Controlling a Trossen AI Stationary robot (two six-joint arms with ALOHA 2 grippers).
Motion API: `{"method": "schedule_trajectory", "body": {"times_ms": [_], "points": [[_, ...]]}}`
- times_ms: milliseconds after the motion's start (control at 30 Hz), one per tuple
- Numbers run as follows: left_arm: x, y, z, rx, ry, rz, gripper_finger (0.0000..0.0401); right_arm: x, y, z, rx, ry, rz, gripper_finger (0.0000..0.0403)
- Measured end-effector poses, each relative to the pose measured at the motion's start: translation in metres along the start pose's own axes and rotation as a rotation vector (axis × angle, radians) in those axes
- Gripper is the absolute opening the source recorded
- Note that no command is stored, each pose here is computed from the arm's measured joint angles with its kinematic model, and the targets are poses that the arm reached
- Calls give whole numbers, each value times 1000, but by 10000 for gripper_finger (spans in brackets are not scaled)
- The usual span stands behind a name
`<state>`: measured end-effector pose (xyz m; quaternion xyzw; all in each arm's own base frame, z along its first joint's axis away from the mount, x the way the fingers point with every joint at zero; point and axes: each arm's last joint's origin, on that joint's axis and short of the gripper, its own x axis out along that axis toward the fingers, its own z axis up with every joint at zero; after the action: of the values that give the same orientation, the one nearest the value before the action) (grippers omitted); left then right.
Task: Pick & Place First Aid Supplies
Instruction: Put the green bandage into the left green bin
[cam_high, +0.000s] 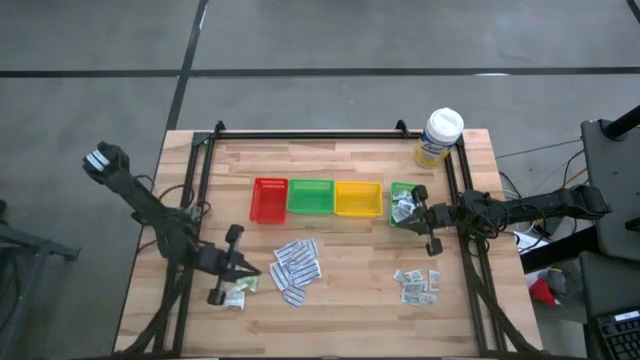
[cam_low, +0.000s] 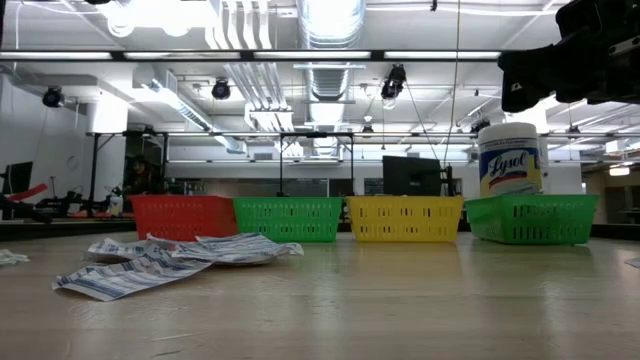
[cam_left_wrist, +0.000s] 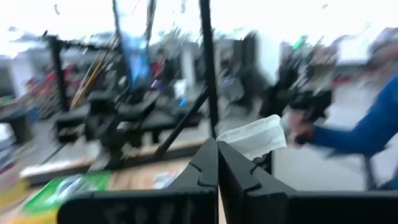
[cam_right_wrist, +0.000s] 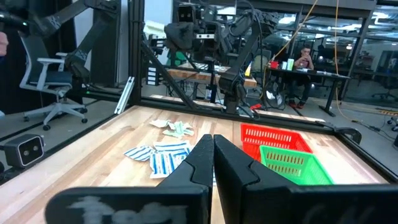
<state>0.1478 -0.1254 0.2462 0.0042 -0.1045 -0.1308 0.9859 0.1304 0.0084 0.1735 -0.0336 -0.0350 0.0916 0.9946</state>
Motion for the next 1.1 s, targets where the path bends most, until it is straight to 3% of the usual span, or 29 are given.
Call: {"method": "schedule_trajectory", "body": {"times_ms": [167,333,533,667,900,1100], "points": [[-10,3,-3,-35,-109,-33,0,0,0,0,0,0,0,8],[-10,4,-7,-35,-87,-9,0,0,0,0,0,-1,0,8],[2,8,-18,-20,221,277,0,0,0,0,0,0,0,8],[15,16,-16,12,443,387,0,0,0,0,0,0,0,8],[51,35,-8,234,713,493,0,0,0,0,0,0,0,8],[82,59,-22,422,947,521,0,0,0,0,0,0,0,8]]}}
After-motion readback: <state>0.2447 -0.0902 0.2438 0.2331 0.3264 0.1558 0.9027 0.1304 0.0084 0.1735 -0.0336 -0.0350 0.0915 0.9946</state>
